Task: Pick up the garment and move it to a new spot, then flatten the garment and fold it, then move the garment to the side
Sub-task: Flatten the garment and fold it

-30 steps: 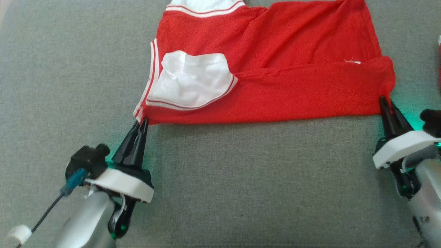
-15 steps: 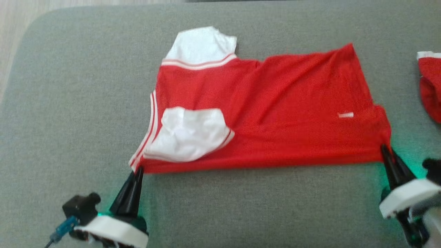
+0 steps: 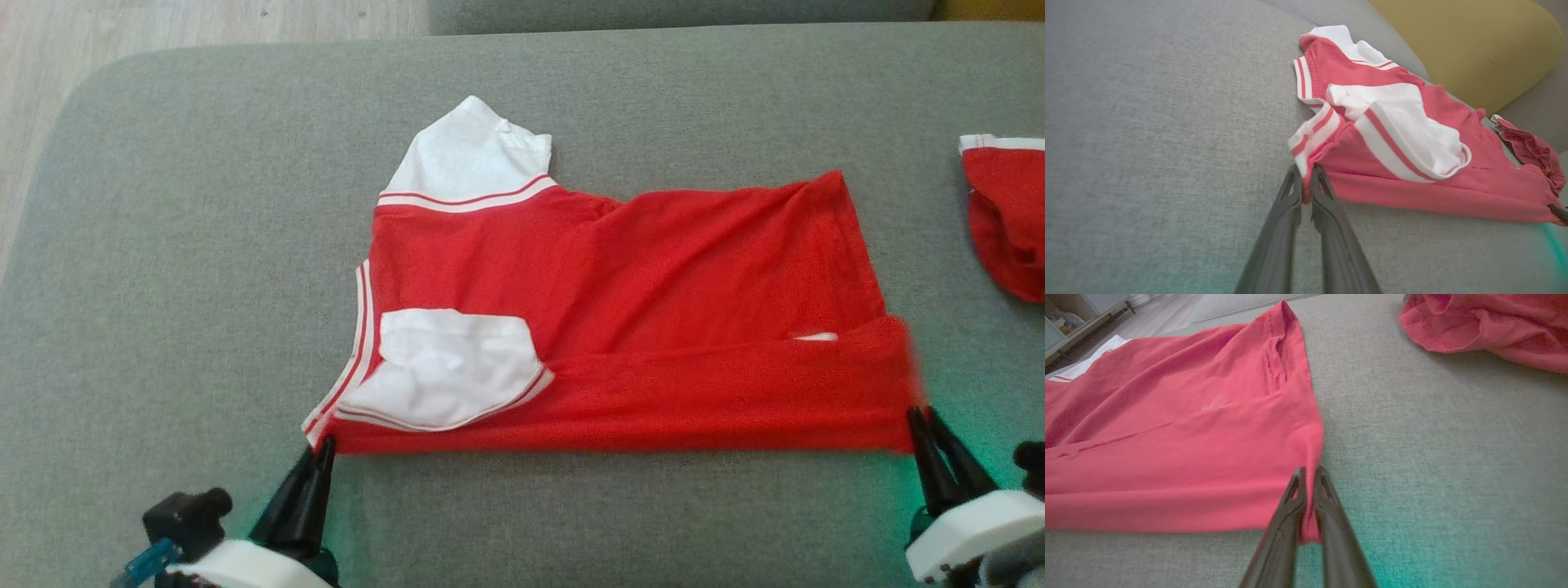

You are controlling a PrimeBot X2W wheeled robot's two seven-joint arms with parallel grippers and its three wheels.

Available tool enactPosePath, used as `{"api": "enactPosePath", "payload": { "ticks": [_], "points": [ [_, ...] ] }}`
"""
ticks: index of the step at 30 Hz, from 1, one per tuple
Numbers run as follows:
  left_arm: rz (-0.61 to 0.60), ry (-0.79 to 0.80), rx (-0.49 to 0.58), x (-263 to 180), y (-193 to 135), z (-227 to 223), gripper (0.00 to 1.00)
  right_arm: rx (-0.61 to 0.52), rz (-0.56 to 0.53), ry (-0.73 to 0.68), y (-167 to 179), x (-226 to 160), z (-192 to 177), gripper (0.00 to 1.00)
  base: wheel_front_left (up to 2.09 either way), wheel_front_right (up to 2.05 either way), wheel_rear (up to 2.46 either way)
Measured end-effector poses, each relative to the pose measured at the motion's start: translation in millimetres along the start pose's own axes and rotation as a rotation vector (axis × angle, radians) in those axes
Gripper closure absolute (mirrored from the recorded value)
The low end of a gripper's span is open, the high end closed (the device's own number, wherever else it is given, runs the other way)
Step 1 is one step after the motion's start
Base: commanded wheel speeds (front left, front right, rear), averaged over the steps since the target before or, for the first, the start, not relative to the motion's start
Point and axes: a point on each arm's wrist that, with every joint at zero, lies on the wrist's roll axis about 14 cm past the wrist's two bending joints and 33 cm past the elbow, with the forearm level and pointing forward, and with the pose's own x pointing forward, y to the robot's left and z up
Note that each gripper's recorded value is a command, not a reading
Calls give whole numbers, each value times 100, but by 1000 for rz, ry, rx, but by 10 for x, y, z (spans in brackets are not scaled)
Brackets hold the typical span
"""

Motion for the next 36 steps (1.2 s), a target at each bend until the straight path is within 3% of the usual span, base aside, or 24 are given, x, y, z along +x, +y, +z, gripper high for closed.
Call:
{"api": "enactPosePath", "payload": {
  "ticks": [1,6,10,14,18,23,27,36],
  "points": [
    [0,0,0,0,0,0,0,0,0,0,0,0,0,0,0,0,0],
    [28,-29,79,-20,131,214,0,-28,-34,-10,-105,-63,71,0,0,0,0],
    [21,-121,306,96,199,812,0,-66,-55,-46,-156,-43,211,0,0,0,0],
    [-86,-217,474,448,-136,1524,0,-74,-55,-57,-105,15,263,0,0,0,0],
    [-184,-180,596,870,-447,1863,0,-87,-54,-66,-95,119,345,0,0,0,0],
    [-203,-13,687,1471,-567,1911,0,-102,-49,-67,-87,298,417,0,0,0,0],
    [-212,124,695,1886,-650,1781,0,-112,-55,-57,-116,374,416,0,0,0,0],
    [-223,339,726,2422,-623,1380,0,-111,-102,-9,-266,336,269,0,0,0,0]
  ]
}}
